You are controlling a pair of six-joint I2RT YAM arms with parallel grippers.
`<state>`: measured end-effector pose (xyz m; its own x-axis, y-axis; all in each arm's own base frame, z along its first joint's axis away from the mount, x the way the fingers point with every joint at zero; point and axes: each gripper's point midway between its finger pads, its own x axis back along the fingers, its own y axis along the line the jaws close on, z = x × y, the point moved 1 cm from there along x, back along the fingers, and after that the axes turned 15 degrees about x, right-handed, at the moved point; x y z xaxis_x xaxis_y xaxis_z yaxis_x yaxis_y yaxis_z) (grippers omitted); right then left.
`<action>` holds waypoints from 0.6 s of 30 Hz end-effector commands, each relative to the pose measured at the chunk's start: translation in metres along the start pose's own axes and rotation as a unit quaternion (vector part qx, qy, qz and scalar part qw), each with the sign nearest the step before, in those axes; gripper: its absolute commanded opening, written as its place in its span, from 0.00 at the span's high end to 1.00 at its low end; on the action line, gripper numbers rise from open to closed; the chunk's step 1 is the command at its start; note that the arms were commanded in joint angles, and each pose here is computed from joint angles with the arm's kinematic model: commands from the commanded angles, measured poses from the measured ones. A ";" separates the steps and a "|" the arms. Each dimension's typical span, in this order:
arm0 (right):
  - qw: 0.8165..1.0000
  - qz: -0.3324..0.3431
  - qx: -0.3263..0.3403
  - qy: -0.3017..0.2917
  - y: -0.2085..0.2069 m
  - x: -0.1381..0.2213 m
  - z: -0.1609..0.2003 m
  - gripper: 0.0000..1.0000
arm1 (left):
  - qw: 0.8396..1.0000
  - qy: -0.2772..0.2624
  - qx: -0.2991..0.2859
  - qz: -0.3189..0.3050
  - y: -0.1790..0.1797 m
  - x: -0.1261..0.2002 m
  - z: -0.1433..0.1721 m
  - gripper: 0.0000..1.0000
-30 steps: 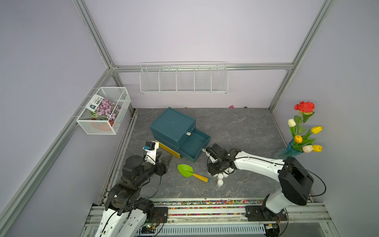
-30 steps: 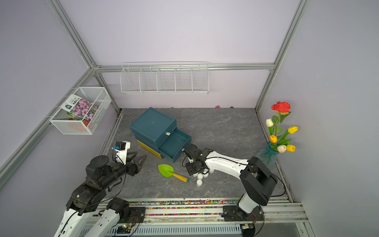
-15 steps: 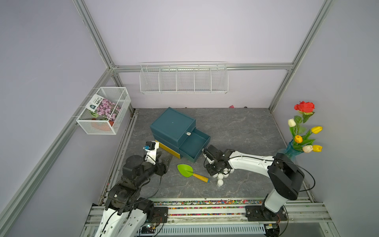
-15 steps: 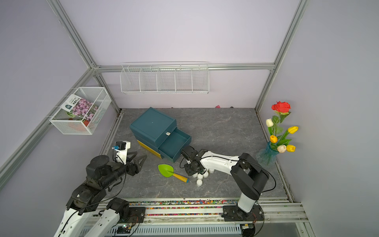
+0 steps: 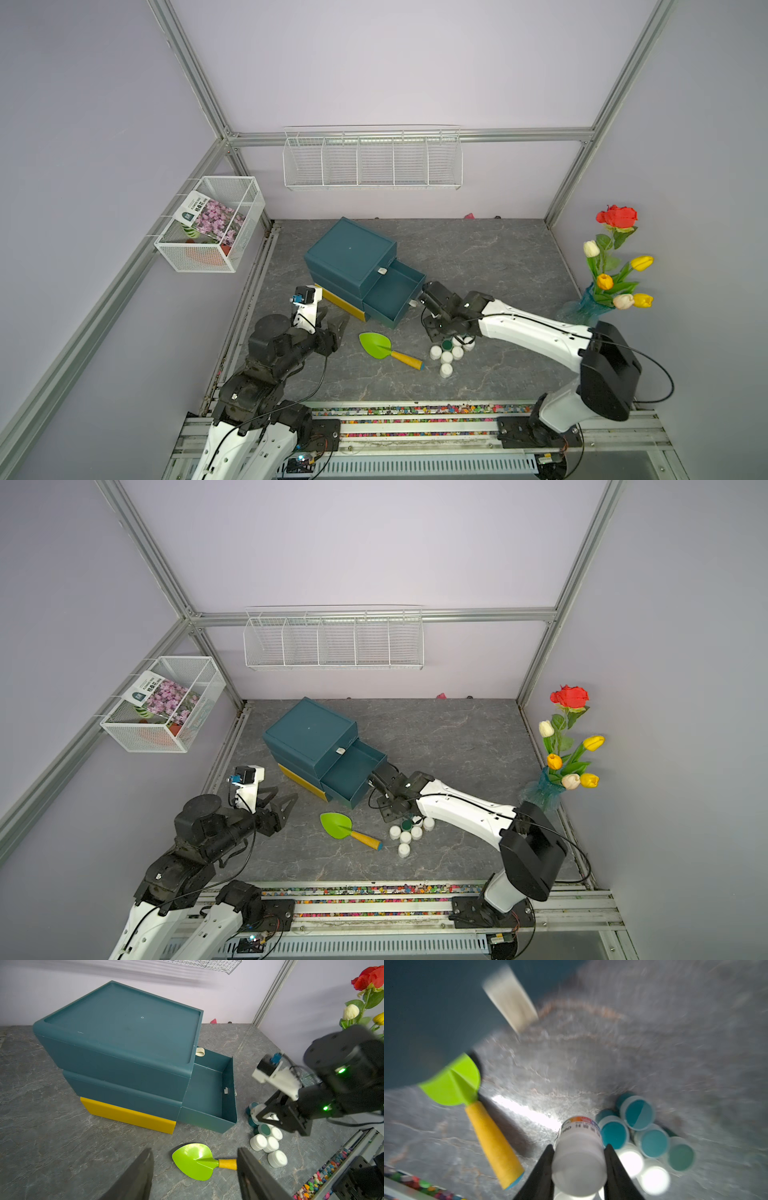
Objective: Put the paint cans in the drawer according to color
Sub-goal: Place the paint can in the drawer.
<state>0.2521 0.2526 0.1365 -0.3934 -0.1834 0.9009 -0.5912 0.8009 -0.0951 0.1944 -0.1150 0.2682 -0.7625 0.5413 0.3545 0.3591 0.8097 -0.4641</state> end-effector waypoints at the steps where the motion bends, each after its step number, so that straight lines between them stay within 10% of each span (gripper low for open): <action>1: 0.998 0.023 -0.019 -0.047 -0.016 0.044 -0.028 0.89 | 1.000 -0.003 0.001 0.006 -0.002 -0.002 -0.001 0.33; 18: 0.992 -0.121 -0.020 -0.035 0.062 0.010 -0.120 0.91 | 1.000 -0.007 0.000 0.005 -0.002 0.000 -0.002 0.33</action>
<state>0.3014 0.3626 0.1894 -0.3282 -0.4065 0.8527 -0.6604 0.7442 0.1006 0.1944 -0.1149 0.2676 -0.7623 0.5408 0.3555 0.3583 0.8101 -0.4640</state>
